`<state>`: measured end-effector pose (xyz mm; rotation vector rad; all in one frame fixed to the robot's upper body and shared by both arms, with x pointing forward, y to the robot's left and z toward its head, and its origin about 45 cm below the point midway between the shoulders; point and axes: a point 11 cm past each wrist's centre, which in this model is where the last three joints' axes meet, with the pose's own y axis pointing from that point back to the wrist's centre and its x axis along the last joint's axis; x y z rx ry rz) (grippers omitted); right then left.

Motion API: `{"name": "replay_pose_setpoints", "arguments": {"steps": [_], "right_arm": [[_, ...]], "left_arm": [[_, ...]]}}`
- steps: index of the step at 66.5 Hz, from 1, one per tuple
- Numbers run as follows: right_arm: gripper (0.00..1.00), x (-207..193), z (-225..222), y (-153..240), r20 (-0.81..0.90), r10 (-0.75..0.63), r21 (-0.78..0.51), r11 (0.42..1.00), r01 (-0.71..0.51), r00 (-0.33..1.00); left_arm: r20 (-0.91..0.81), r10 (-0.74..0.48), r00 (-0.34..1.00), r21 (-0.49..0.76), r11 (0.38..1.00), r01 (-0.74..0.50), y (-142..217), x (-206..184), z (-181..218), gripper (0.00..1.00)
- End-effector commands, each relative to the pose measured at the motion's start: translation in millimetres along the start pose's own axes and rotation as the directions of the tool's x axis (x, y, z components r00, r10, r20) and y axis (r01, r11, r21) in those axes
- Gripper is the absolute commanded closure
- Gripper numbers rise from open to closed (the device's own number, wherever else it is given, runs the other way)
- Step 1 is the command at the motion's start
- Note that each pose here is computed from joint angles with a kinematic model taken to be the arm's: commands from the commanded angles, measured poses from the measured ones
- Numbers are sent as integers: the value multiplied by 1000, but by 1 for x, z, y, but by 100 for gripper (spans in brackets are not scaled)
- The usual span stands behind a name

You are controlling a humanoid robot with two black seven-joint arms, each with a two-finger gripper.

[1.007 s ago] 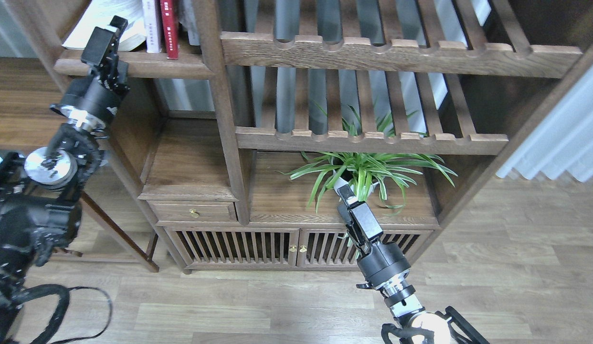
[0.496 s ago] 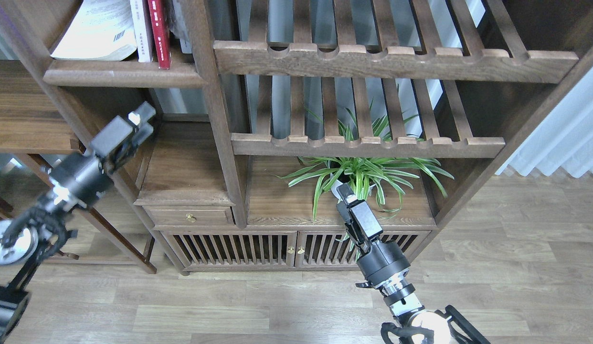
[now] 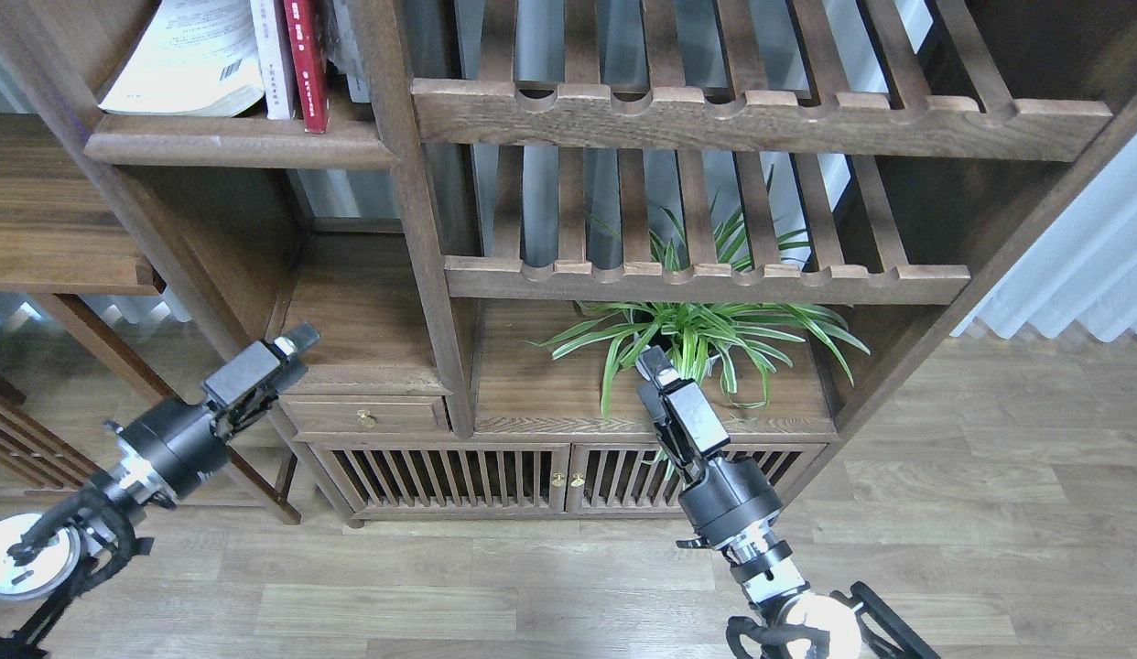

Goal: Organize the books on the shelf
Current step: 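Withdraw the left gripper down from the top shelf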

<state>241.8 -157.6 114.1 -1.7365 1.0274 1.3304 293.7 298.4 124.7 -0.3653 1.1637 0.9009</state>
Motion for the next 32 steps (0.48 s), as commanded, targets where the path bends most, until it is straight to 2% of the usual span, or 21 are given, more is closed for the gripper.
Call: {"name": "replay_pose_setpoints", "arguments": {"steps": [1,32], "right_arm": [[0,0,0,0,0,4,-1,1000,-4,1000],[0,1,11,0,-3,14,-32,999,-15,1000]], "left_arm": [[-11,0,1000,0,1000,0,0,1,-3,1],[4,-8,1000,-15,1000,8,1,-3,6,1]]}}
